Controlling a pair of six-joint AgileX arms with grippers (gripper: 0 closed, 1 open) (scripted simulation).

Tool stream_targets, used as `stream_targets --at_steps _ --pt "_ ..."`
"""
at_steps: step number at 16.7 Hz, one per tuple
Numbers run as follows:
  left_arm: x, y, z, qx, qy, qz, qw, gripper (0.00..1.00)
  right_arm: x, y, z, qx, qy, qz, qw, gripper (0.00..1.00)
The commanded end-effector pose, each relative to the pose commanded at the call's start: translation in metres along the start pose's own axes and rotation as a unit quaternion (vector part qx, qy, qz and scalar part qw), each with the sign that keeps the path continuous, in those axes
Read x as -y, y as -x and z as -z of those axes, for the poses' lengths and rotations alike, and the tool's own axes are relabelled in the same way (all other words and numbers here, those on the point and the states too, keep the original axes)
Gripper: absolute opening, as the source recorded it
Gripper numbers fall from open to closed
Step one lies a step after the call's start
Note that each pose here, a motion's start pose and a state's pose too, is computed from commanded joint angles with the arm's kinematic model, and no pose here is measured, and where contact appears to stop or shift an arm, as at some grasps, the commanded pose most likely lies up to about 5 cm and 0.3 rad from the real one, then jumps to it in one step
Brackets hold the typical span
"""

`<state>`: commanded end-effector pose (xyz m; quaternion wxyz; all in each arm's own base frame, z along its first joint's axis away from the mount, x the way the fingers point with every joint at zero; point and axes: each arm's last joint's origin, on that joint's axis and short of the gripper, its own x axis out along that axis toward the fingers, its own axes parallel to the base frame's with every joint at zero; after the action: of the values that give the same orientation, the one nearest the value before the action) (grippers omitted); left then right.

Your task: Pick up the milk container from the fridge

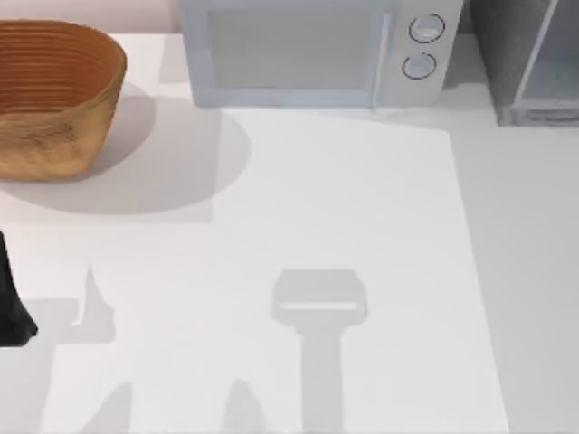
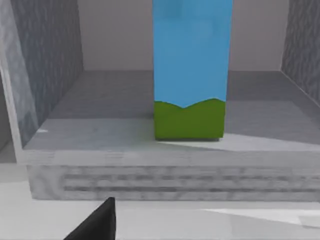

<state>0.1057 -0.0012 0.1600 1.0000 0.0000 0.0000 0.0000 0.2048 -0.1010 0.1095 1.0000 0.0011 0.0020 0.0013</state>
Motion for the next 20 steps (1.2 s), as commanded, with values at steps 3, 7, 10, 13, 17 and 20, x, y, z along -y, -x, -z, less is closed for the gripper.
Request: stream_targets --at_steps 3,7,10,13,17,20 --pt "0.0 0.0 0.0 0.0 0.0 0.0 1.0 1.0 0.004 -0.017 0.004 -0.006 -0.003 -0.001 1.0 1.0" --pt "0.0 0.0 0.0 0.0 0.0 0.0 1.0 1.0 0.013 -0.077 0.005 -0.005 -0.002 0.001 1.0 1.0" --pt "0.0 0.0 0.0 0.0 0.0 0.0 1.0 1.0 0.014 -0.139 -0.002 0.01 0.005 0.003 1.0 1.0" --pt "0.0 0.0 0.0 0.0 0.0 0.0 1.0 1.0 0.005 -0.186 -0.006 0.009 0.005 0.005 1.0 1.0" --pt "0.0 0.0 0.0 0.0 0.0 0.0 1.0 1.0 -0.008 -0.213 -0.009 0.002 0.003 0.006 1.0 1.0" --pt "0.0 0.0 0.0 0.0 0.0 0.0 1.0 1.0 -0.008 -0.213 -0.009 0.002 0.003 0.006 1.0 1.0"
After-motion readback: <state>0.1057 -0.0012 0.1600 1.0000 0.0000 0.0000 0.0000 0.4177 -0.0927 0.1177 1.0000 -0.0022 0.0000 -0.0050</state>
